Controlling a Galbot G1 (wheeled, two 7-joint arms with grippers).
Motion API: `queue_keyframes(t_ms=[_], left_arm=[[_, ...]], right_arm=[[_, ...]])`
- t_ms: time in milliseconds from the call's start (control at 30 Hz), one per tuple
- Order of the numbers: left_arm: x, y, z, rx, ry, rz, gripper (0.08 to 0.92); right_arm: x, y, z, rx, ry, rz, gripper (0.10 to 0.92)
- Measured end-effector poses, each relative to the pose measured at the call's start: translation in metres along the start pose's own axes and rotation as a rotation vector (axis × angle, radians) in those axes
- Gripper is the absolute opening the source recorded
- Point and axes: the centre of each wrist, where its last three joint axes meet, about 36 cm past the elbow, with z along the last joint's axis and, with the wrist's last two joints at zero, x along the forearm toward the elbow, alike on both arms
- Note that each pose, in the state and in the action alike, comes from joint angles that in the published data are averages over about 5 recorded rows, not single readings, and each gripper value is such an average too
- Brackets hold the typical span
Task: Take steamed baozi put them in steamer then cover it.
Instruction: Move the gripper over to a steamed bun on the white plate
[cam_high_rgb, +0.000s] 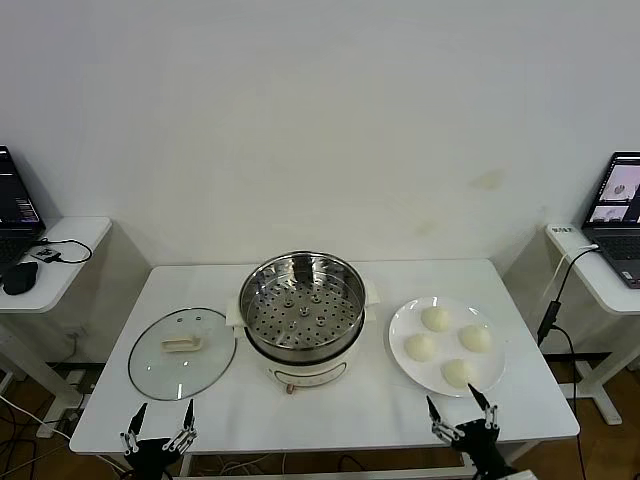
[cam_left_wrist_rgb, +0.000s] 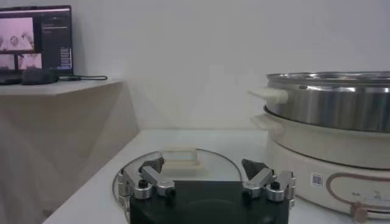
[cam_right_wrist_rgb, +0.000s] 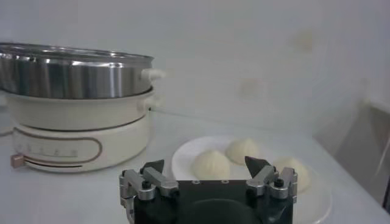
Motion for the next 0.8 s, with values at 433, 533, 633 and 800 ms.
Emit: queue_keyframes(t_ms=[433,533,633,800], left_arm=[[-0.009,-0.003,-0.014,-0.030,0.004,0.041,0.823],[-0.009,-0.003,-0.018,-0.041,0.009,0.045,0.823],[-0.009,-0.003,-0.020,-0.051,0.017,0.050,0.823],[-0.007,-0.003,-0.021,-0.055,0.027,0.050,0.823]], right_arm=[[-0.039,-0.084,-0.033,0.432,0.050,0.065,0.823],[-0.055,-0.107,-0.044,0.536,0.078,0.054,0.823],[-0.073,-0.130,-0.057,0.632,0.106,0.023,0.823],[-0.110,-0.165,-0.083,0.783,0.153,-0.072,0.823]])
